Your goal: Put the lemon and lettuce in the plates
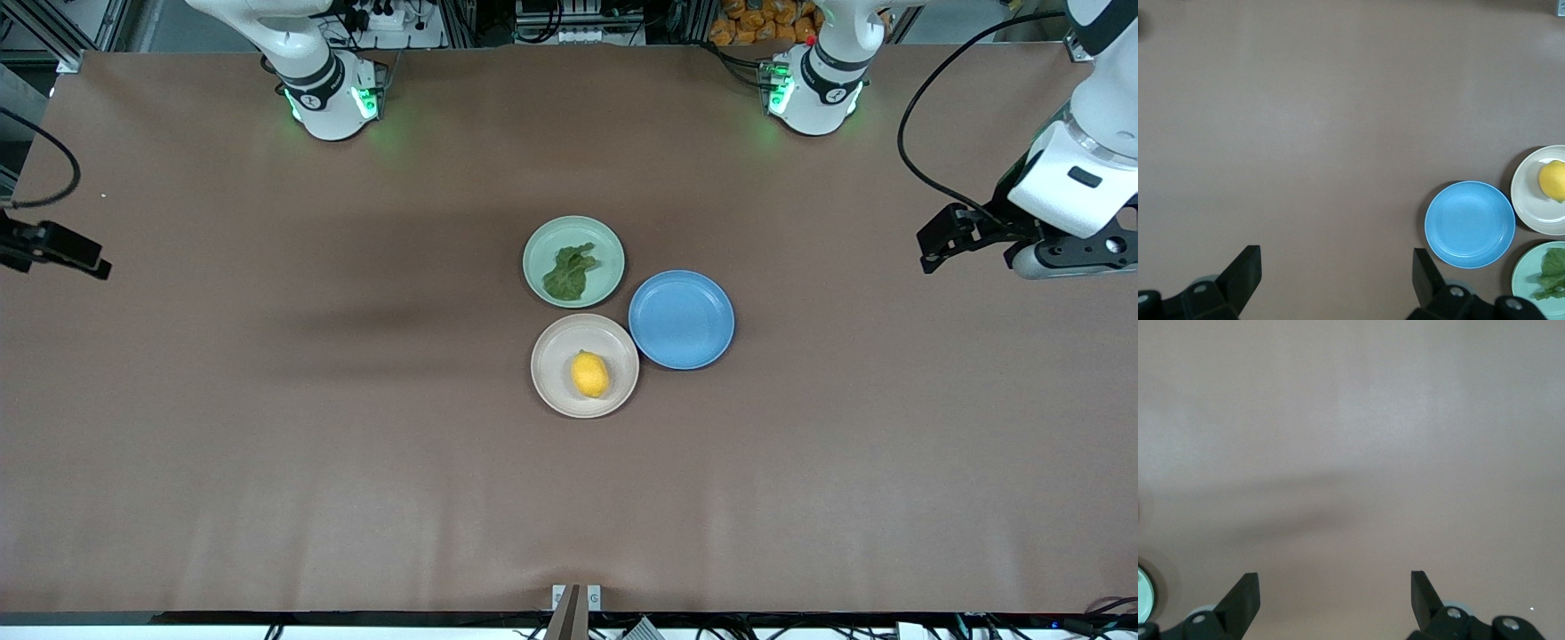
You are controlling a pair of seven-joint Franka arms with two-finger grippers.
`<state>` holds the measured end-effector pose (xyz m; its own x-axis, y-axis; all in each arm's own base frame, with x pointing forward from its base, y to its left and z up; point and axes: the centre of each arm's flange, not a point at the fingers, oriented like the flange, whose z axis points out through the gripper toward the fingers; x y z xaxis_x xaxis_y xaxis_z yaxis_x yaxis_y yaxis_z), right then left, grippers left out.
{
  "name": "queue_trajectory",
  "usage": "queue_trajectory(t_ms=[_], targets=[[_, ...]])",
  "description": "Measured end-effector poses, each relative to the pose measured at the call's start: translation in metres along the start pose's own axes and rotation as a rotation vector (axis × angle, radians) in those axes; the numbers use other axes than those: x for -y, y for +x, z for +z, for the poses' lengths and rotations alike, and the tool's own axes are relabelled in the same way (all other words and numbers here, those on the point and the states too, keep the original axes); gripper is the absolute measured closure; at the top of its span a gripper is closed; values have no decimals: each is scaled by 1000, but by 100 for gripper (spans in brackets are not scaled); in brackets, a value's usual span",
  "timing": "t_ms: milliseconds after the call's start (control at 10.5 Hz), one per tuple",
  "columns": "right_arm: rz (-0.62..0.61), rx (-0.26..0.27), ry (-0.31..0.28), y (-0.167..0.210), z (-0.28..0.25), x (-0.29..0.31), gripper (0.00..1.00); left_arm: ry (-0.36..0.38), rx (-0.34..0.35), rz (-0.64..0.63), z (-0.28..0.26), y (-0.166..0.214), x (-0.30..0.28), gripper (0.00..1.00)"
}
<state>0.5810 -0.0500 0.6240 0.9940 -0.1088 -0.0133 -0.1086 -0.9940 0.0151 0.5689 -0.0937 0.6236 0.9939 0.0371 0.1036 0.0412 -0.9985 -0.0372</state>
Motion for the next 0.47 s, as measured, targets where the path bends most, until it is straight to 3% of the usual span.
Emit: queue_trajectory(t_ms=[474], targets=[[-10, -14, 4, -30, -41, -5, 0, 7, 12, -10, -14, -8, 10, 0]])
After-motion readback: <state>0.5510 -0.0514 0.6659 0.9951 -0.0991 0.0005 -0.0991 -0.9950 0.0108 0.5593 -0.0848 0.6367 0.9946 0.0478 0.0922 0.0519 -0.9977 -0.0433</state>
